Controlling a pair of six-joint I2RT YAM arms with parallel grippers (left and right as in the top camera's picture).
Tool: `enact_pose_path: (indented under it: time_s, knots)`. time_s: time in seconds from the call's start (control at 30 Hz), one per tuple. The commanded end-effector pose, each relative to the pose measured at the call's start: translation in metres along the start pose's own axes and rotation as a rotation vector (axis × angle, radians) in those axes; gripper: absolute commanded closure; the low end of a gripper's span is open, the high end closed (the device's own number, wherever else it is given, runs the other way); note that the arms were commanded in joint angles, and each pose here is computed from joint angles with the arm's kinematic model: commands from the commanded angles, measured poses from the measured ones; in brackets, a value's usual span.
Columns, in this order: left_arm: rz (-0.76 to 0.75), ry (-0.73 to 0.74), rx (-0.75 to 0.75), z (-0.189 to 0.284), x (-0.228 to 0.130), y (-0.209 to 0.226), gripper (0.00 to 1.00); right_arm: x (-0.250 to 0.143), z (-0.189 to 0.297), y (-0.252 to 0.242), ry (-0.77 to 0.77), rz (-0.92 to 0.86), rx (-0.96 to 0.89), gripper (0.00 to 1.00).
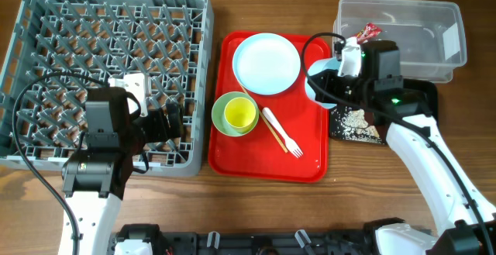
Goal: Sort waste into correct bins and load items into the dishwasher rack
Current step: 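Tip the blue bowl over the black tray to dump the rice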
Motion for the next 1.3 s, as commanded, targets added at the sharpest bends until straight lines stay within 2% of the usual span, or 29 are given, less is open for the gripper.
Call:
enact_pose_path:
  time_s: [0.0,0.1,0.17,0.23,0.4,0.6,0.73,0.87,0.93,1.0,1.07,1.2,1.23,1.27]
  knots:
    - [0.002,-0.024,0.004,0.004,0.007,0.0,0.0,0.01,0.003,-0.002,-0.059,0.054,-0.093,0.95]
    - [0.002,-0.024,0.004,0.004,0.007,0.0,0.0,0.01,0.004,-0.008,-0.062,0.021,-0.134,0.96]
    - [0.002,-0.022,0.004,0.004,0.007,0.0,0.0,0.014,0.008,-0.017,-0.085,-0.208,-0.119,0.96]
    - [0.003,-0.016,0.005,0.004,0.006,0.0,0.0,0.024,0.018,-0.023,-0.1,-0.381,-0.007,0.96]
    - [0.003,-0.016,0.005,0.004,0.006,0.0,0.0,0.045,0.054,-0.044,-0.088,-0.576,0.323,0.96]
    - [0.003,-0.016,0.005,0.004,0.006,0.0,0.0,0.048,0.094,-0.08,-0.027,-0.652,0.675,0.96]
    - [0.003,-0.017,0.005,0.004,0.006,0.0,0.0,0.039,0.084,-0.115,-0.005,-0.766,0.706,0.96]
    - [0.003,-0.016,0.005,0.004,0.006,0.0,0.0,0.031,0.067,-0.129,0.061,-0.855,0.759,0.96]
    - [0.003,-0.016,0.005,0.004,0.006,0.0,0.0,0.03,0.068,-0.128,0.082,-0.81,0.849,0.96]
    - [0.003,-0.016,0.005,0.004,0.006,0.0,0.0,0.035,0.071,-0.125,-0.01,-0.587,0.85,0.96]
    - [0.003,-0.016,0.005,0.004,0.006,0.0,0.0,0.035,0.071,-0.125,-0.053,-0.496,0.835,0.96]
    - [0.003,-0.017,0.005,0.004,0.006,0.0,0.0,0.035,0.06,-0.137,-0.019,-0.695,0.715,0.96]
    - [0.003,-0.016,0.005,0.004,0.006,0.0,0.0,0.037,0.065,-0.132,-0.015,-0.654,0.766,0.96]
    - [0.003,-0.016,0.005,0.004,0.006,0.0,0.0,0.041,0.072,-0.124,-0.028,-0.519,0.848,0.96]
Point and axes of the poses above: each gripper's point midway between its finger pads, its own z axis back along the fingers, its own y axis along the line the jaws close on, x = y × z, the point moved 6 cm from there along z, back along the fingers, and after that the axes turned 1 degree about z, right-handed, at the moved point
